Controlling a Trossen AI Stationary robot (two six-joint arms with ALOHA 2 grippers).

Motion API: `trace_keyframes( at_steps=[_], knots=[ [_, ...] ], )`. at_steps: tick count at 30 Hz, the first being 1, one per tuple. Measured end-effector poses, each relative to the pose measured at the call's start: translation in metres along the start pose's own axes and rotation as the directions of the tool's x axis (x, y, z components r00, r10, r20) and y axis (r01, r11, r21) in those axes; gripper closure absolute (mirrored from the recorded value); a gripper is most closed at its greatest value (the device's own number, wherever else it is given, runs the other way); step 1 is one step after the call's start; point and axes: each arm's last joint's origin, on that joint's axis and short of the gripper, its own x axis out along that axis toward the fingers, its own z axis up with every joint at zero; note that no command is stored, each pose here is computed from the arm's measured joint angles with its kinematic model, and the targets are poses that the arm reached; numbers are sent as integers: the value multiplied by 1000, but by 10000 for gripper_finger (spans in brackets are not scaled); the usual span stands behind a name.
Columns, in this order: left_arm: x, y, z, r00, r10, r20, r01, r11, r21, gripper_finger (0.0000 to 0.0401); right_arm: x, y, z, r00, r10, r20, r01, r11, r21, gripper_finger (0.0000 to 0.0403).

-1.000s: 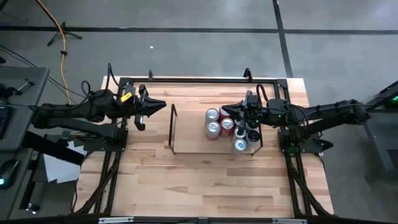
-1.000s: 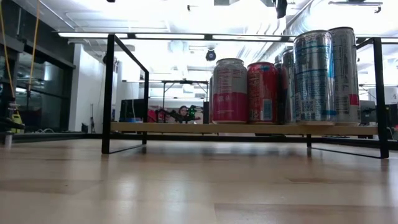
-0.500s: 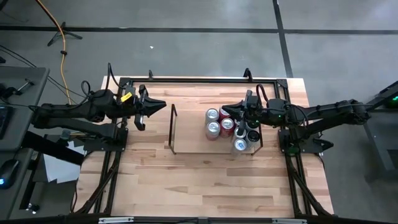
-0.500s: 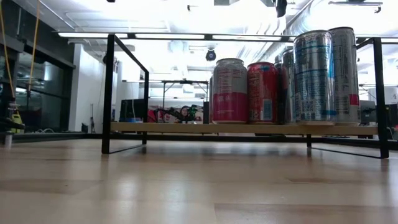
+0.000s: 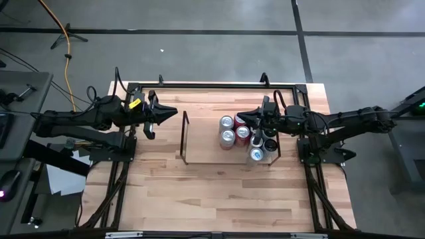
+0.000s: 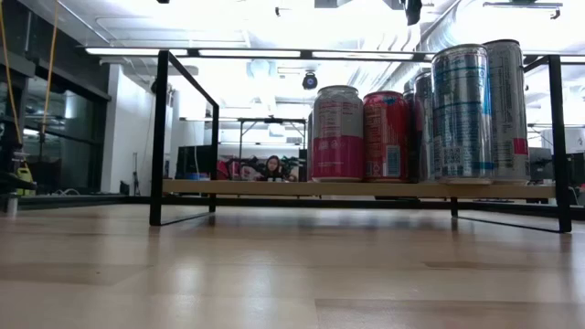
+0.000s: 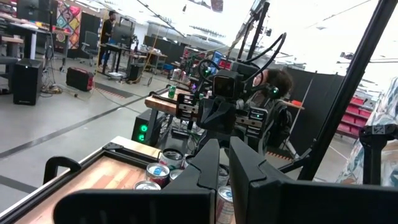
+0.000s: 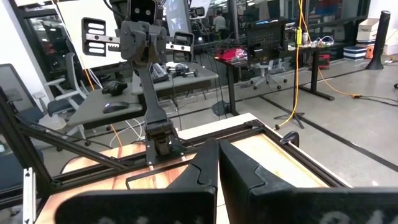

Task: Place canned beverage on shelf
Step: Return to Home Position

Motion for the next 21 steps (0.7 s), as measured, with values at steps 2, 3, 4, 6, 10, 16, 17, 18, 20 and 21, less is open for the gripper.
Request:
trace_keyframes(
  at_steps=[2, 3, 4, 6, 10, 16, 17, 18, 20, 21],
  knots=[
    [0, 0, 0, 1000, 0, 0, 0, 1000, 1, 401, 0, 0, 0, 1000, 0, 0, 0, 1000, 1, 402],
    [0, 0, 0, 1000, 0, 0, 0, 1000, 0, 401, 0, 0, 0, 1000, 0, 0, 0, 1000, 1, 402],
    [0, 0, 0, 1000, 0, 0, 0, 1000, 0, 401, 0, 0, 0, 1000, 0, 0, 0, 1000, 2, 402],
    [0, 0, 0, 1000, 0, 0, 0, 1000, 1, 401, 0, 0, 0, 1000, 0, 0, 0, 1000, 3, 402],
    [0, 0, 0, 1000, 0, 0, 0, 1000, 1, 401, 0, 0, 0, 1000, 0, 0, 0, 1000, 4, 402],
    [0, 0, 0, 1000, 0, 0, 0, 1000, 1, 401, 0, 0, 0, 1000, -1, 0, 1, 1000, -4, 402],
    [0, 0, 0, 1000, 0, 0, 0, 1000, 1, 401, 0, 0, 0, 1000, -1, 0, 1, 1000, -3, 402],
    [0, 0, 0, 1000, 0, 0, 0, 1000, 1, 401, 0, 0, 0, 1000, -1, 0, 1, 1000, -4, 402],
    [0, 0, 0, 1000, 0, 0, 0, 1000, 1, 401, 0, 0, 0, 1000, -1, 0, 1, 1000, 2, 402],
    [0, 0, 0, 1000, 0, 0, 0, 1000, 1, 401, 0, 0, 0, 1000, -1, 0, 1, 1000, 5, 402]
  ],
)
